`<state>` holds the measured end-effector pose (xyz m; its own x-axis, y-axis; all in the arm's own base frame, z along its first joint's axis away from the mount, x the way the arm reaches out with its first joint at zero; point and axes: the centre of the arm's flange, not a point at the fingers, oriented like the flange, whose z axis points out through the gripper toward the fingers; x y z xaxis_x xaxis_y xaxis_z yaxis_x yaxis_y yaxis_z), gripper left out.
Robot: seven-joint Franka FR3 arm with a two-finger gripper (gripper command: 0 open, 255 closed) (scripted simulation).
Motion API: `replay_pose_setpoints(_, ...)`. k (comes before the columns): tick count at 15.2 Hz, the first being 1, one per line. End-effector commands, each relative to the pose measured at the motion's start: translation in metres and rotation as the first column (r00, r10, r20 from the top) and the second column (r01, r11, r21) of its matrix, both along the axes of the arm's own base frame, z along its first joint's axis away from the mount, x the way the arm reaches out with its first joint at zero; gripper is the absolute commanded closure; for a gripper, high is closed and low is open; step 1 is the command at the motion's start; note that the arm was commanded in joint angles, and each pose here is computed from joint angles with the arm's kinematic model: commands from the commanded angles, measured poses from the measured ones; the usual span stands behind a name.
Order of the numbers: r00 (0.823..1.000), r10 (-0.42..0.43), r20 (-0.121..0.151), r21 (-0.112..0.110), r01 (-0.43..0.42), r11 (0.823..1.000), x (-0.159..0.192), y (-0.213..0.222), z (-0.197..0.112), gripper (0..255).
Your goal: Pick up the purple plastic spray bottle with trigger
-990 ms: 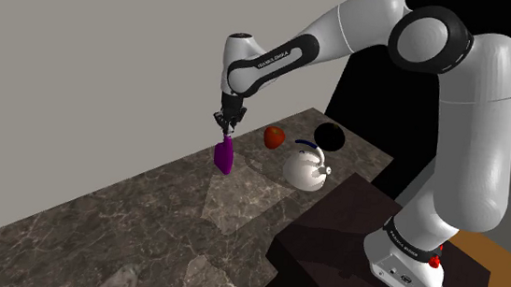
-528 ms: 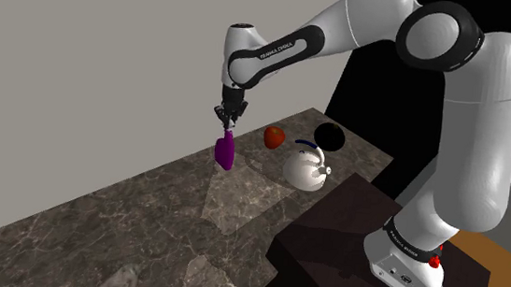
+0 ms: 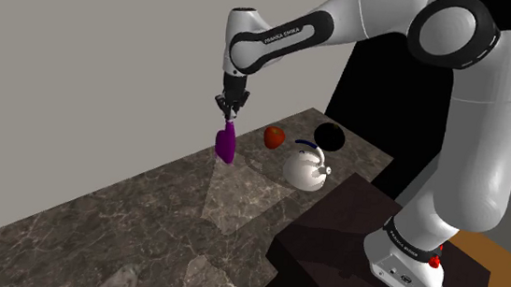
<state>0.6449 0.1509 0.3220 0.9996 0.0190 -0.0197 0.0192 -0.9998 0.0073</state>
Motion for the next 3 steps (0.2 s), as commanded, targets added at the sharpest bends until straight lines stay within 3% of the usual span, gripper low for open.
replay_pose_setpoints(1,1.0,0.0,0.0,0.0,0.0,1.0,-0.0001,-0.0004,0.0108,255)
replay_pose_setpoints(3,1.0,0.0,0.0,0.0,0.0,1.0,-0.0002,-0.0004,0.0116,255)
